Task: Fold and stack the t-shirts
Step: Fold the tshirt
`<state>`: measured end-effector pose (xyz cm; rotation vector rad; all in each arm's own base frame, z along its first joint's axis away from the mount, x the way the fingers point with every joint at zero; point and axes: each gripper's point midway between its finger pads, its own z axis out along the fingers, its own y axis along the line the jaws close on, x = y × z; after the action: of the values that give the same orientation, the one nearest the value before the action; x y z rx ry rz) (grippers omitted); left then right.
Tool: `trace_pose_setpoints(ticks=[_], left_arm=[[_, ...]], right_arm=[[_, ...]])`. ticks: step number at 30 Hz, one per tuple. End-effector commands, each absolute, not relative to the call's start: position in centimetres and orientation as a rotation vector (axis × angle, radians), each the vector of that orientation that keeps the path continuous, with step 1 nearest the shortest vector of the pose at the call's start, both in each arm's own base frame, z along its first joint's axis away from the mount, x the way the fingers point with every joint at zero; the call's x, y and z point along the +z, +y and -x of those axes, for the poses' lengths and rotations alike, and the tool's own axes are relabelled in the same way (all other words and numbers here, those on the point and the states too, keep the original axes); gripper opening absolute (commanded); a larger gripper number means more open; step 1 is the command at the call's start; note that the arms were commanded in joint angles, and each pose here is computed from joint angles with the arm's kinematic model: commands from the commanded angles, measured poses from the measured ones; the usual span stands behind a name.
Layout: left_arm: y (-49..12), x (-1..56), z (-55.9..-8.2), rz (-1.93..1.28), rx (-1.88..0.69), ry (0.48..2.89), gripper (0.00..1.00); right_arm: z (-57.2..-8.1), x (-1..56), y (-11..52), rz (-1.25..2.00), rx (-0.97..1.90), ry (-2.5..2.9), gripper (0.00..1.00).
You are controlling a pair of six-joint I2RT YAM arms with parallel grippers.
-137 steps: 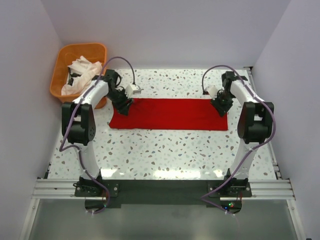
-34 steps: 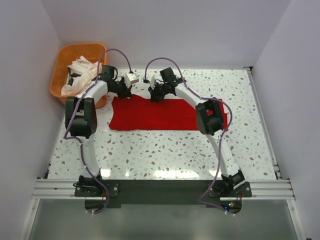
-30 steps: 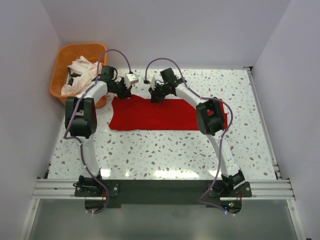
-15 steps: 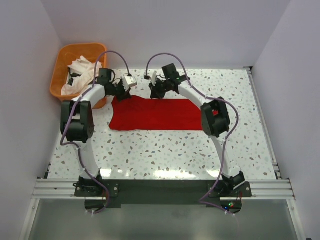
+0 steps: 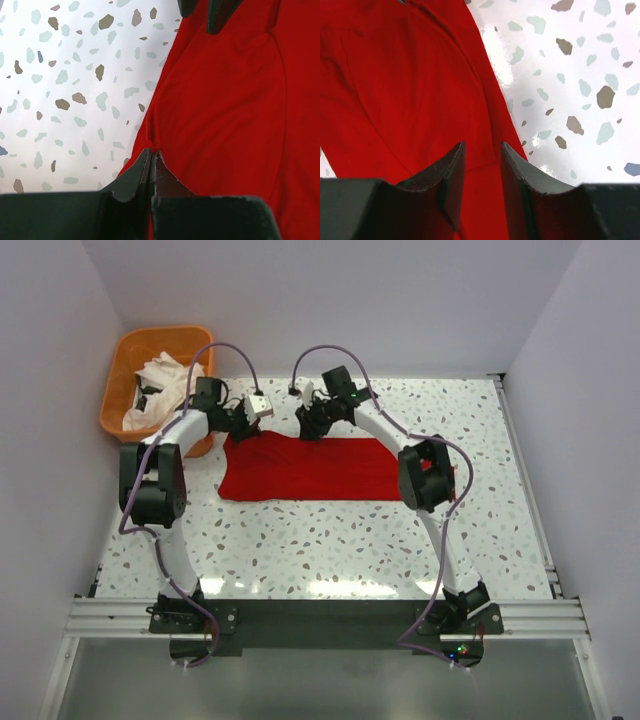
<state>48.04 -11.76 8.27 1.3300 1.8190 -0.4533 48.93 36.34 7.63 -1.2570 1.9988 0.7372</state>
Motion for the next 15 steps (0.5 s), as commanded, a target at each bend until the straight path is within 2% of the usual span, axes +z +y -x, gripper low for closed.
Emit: trace_pose_setpoints(ticks=[1,15], left_arm=[[-11.8,10.2,-48.4,-1.358,-0.429,1.729,0.00],[-11.7,9.7,-49.3,-1.369,-0.430,1.741,0.00]], right_arm=[[-49.5,8.0,36.2,1.179,0.751,2.046,0.36],[-49.4,4.7,35.6,1.189,0.724,2.110,0.35]])
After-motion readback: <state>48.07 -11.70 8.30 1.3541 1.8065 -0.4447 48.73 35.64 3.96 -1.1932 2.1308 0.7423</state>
